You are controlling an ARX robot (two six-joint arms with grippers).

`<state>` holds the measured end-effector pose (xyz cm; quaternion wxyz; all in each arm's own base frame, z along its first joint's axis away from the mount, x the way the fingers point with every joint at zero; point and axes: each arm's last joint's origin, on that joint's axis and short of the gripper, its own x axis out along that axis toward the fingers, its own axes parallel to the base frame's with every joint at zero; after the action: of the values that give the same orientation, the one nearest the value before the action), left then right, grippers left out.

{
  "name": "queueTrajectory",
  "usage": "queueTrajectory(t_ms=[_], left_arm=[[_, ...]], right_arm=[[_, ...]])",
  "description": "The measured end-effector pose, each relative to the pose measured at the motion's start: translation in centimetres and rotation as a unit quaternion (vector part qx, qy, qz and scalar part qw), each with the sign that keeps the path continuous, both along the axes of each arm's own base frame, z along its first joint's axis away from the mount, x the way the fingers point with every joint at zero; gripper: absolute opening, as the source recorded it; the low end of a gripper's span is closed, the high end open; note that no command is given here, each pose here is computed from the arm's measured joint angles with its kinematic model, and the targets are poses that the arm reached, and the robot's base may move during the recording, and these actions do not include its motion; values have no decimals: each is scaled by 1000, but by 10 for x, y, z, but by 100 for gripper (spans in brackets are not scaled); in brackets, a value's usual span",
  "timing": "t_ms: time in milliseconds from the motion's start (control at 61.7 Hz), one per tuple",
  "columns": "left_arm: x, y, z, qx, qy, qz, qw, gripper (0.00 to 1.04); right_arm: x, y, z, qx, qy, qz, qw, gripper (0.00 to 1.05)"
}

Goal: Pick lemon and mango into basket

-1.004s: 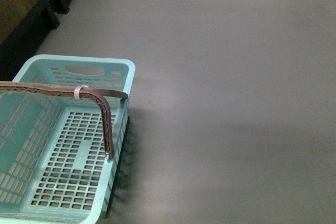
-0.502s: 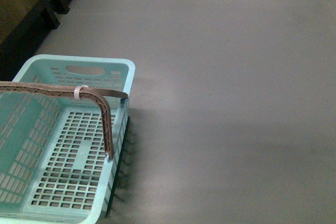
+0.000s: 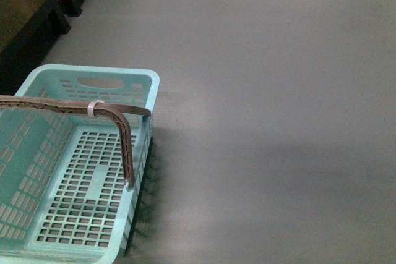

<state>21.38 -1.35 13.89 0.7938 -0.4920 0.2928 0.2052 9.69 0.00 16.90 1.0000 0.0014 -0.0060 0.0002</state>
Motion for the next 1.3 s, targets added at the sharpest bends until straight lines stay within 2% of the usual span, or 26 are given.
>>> queueTrajectory(t_ms=[259, 648, 956, 1166, 1296], left_arm=[[54, -4, -31, -27, 28, 22, 999, 98], [105, -10, -77, -38, 61, 32, 997, 97], [119, -13, -91, -39, 78, 50, 995, 49], [121, -12, -90, -56, 75, 73, 993, 16], [117, -11, -83, -70, 72, 77, 992, 7]], right_arm=[[0, 0, 0, 0, 0, 0, 1000, 96], [0, 0, 0, 0, 0, 0, 1000, 96], [0, 0, 0, 0, 0, 0, 1000, 96], [0, 0, 0, 0, 0, 0, 1000, 96], [0, 0, 0, 0, 0, 0, 1000, 96]])
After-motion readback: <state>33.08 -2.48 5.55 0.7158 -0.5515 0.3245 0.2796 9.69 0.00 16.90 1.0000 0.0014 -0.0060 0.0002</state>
